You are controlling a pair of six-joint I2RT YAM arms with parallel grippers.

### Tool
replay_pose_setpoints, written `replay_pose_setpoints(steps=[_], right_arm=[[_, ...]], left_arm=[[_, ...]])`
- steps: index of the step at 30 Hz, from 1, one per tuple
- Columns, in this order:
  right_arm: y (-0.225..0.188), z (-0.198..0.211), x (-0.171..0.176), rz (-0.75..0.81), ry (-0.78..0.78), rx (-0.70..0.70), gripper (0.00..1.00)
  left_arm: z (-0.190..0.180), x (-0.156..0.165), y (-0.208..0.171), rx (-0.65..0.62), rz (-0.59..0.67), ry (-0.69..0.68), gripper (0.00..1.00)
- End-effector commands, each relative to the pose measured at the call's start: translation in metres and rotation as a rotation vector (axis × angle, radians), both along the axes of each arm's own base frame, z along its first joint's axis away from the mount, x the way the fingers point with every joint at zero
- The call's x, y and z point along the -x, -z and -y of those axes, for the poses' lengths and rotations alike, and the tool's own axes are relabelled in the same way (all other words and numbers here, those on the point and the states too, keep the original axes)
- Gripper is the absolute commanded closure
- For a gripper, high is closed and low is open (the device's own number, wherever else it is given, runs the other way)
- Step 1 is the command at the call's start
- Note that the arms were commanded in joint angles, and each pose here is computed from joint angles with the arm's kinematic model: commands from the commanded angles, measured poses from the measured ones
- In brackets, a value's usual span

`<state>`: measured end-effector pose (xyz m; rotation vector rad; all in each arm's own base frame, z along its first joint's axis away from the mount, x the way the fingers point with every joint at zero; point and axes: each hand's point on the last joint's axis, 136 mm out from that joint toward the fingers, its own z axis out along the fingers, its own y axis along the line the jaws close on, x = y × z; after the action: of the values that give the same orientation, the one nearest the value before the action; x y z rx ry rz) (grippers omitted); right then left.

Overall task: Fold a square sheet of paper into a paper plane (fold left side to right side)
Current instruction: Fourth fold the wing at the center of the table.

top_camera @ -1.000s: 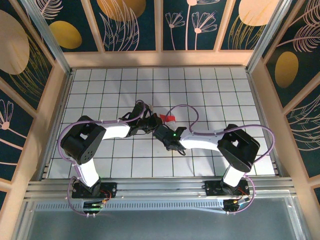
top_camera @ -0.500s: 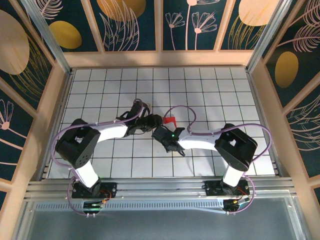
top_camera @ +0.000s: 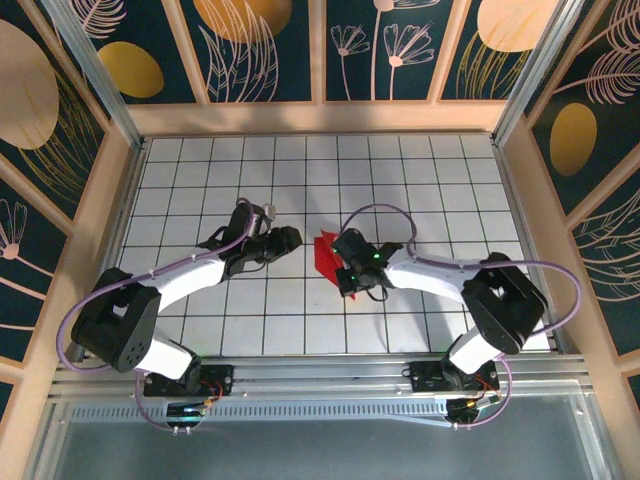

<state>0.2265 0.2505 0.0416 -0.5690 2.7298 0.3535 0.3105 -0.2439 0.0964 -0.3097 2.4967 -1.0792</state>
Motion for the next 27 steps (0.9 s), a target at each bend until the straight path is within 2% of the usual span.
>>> replay_pose_setpoints(steps=[1,15,27], right_arm=[[-0.009,-0.012,0.013,-0.079,-0.103,-0.175,1.00],[0.007,-0.003,0.014,-0.153,-0.115,-0.306,1.00],[0.024,0.000,0.019,-0.196,-0.115,-0.303,1.00]], left_arm=[[0.004,0.016,0.017,0.003,-0.051,0.062,0.59],[0.039,0.023,0.025,0.017,-0.075,0.150,0.62],[0.058,0.029,0.035,0.015,-0.103,0.177,0.62]])
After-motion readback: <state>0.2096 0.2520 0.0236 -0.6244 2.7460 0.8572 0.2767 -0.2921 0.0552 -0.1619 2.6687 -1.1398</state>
